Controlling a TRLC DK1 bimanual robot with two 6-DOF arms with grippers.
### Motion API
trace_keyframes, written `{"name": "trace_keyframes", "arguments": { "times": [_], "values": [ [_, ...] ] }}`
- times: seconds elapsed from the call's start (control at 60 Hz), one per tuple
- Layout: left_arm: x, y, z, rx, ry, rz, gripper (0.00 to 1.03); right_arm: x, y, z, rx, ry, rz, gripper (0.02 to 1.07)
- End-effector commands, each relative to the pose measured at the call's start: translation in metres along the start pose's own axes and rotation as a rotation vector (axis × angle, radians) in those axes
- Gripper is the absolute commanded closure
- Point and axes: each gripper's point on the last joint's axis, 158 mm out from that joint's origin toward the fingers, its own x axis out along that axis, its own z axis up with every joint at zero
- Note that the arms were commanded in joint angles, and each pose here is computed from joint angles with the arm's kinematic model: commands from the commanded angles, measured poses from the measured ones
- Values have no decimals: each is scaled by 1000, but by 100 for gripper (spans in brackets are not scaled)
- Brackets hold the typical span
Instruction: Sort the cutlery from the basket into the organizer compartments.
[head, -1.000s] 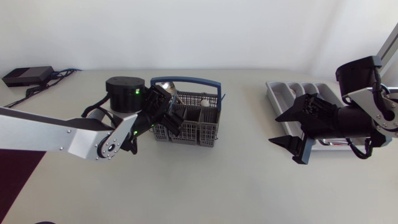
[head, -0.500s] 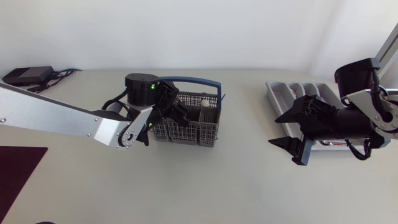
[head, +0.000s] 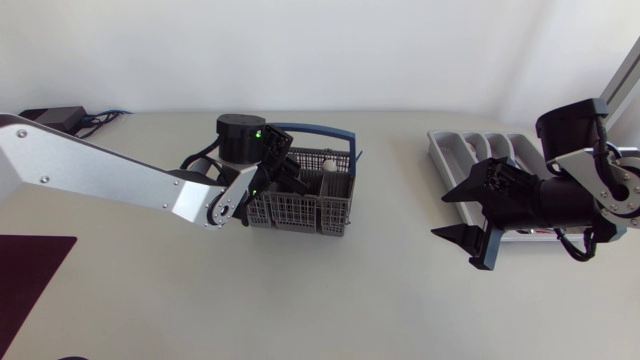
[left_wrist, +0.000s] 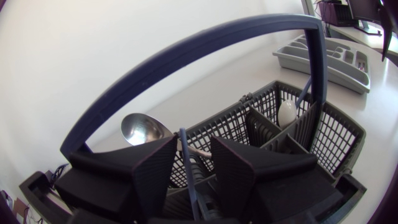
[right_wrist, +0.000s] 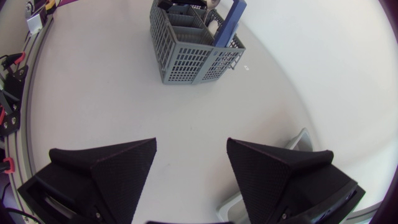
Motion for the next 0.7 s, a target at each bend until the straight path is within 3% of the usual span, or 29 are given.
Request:
{"name": "trace_keyframes", "arguments": {
  "times": [0.0, 0.15, 0.683],
  "values": [
    [7, -4, 0, -8, 3, 5, 80, 5, 9, -6, 22, 8, 23, 25],
    [5, -5, 0, -5, 3, 6, 100, 5, 9, -6, 22, 10, 22, 25],
    [-45, 5, 12, -20, -93, 18, 100, 3, 14, -4, 18, 7, 25, 25]
  ]
}}
